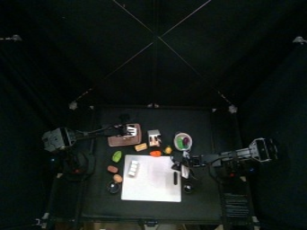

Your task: Place green sushi roll next to white sushi roll

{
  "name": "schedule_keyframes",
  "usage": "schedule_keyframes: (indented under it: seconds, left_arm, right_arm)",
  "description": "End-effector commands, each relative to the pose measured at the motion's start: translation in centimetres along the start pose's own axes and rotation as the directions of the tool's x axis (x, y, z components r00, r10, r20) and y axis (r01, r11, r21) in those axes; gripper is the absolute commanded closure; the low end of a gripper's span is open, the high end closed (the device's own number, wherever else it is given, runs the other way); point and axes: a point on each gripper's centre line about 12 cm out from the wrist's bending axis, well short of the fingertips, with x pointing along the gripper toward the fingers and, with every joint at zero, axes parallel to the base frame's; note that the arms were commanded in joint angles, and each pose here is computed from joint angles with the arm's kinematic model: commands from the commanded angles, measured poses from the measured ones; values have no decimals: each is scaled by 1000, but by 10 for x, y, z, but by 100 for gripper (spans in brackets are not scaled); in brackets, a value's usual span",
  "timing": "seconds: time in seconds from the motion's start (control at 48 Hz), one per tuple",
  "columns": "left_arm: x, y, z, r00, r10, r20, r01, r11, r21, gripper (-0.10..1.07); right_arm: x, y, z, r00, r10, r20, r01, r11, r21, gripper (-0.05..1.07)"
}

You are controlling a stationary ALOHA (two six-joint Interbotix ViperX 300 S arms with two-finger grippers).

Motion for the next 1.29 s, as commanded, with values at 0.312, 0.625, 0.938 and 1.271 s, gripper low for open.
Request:
schedule_keyframes:
  seconds: [0.312, 0.625, 0.938, 1.271]
  left_arm:
    - [-83, -46, -58, 972, -233, 25, 219, 940, 262, 35]
    - [-107, -67, -126, 941, -328, -78, 335, 883, 329, 35]
    - [-103, -83, -163, 924, -355, -143, 379, 902, 210, 36]
    - [-78, -102, -166, 969, -223, -105, 240, 950, 199, 35]
  right_arm:
    - [-7, 5, 13, 999, 17, 41, -17, 1000, 1, 102]
    - [-21, 9, 22, 995, 36, 93, -39, 999, 29, 102]
    - [-24, 10, 24, 994, 41, 100, -46, 998, 51, 102]
    - [-23, 9, 22, 995, 38, 93, -43, 998, 43, 102]
